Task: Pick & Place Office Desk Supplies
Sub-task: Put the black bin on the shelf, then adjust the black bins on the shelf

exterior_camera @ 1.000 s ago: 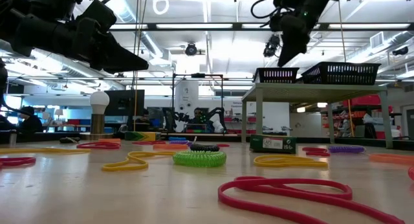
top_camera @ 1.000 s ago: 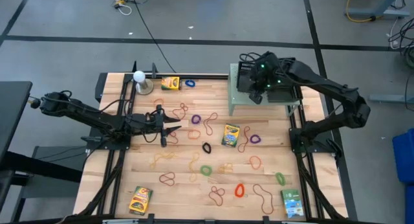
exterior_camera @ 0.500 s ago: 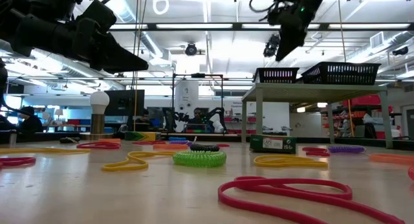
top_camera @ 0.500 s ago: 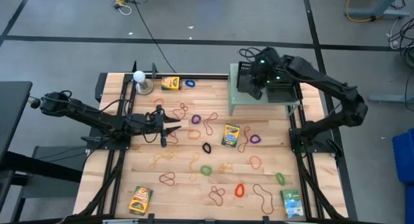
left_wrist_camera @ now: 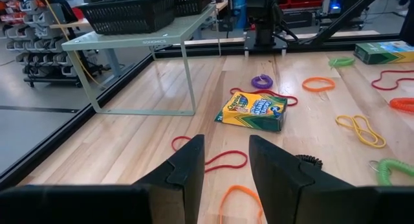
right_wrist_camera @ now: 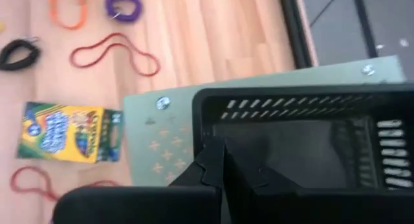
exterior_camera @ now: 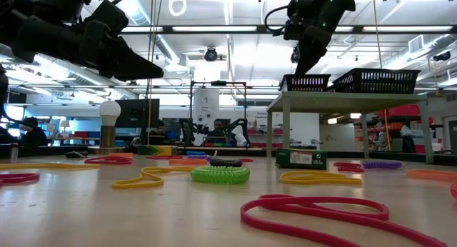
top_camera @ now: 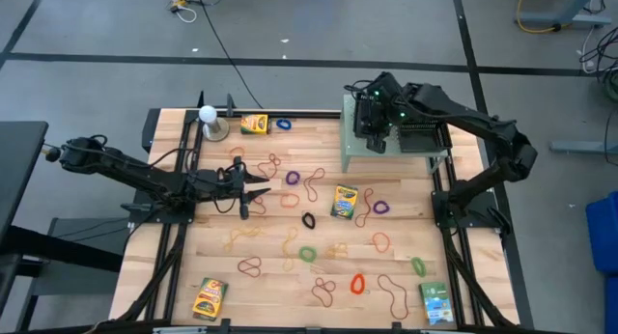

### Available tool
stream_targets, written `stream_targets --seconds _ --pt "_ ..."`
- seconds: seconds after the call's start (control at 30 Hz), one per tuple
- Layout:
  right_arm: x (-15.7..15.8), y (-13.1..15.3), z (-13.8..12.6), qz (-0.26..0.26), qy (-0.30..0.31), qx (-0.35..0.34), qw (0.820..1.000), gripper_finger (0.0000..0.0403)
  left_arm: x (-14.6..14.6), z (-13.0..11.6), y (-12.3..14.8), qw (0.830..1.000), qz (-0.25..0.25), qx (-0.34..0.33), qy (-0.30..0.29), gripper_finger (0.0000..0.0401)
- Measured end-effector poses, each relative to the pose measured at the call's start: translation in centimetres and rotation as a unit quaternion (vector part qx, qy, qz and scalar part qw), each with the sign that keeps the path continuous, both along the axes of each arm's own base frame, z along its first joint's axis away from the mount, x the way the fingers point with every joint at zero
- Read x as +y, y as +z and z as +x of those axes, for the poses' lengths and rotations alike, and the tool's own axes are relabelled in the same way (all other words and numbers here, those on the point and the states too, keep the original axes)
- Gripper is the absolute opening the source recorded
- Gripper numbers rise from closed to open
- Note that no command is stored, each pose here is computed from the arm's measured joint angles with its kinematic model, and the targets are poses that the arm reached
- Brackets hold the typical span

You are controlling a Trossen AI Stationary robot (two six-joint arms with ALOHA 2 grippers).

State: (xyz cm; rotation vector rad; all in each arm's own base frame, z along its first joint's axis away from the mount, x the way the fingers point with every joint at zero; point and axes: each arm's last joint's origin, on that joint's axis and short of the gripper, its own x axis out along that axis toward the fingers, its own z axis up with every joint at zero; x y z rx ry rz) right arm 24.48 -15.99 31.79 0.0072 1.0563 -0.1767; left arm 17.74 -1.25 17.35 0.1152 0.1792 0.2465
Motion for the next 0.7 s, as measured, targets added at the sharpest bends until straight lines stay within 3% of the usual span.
stream_targets --seconds 0.27,0.47,0.57,0.7 --pt "0.6 0.0 -0.7 0.031 0.006 0.024 0.999 0.0005 0.0 0.0 0.0 1.0 0.0 0.0 -0.002 0.0128" --pt "1.3 1.9 -2.0 -0.001 -0.03 -0.004 1.0 0.001 0.0 0.0 0.0 1.0 0.0 0.001 -0.002 0.0128" --pt "2.0 3.3 -3.7 -0.026 -0.083 -0.003 0.996 0.001 0.0 0.0 0.0 1.0 0.0 0.002 -0.002 0.0128" --pt "2.8 3.9 -6.6 -0.034 -0.179 0.056 0.982 0.0006 0.0 0.0 0.0 1.0 0.0 0.002 -0.002 0.0128"
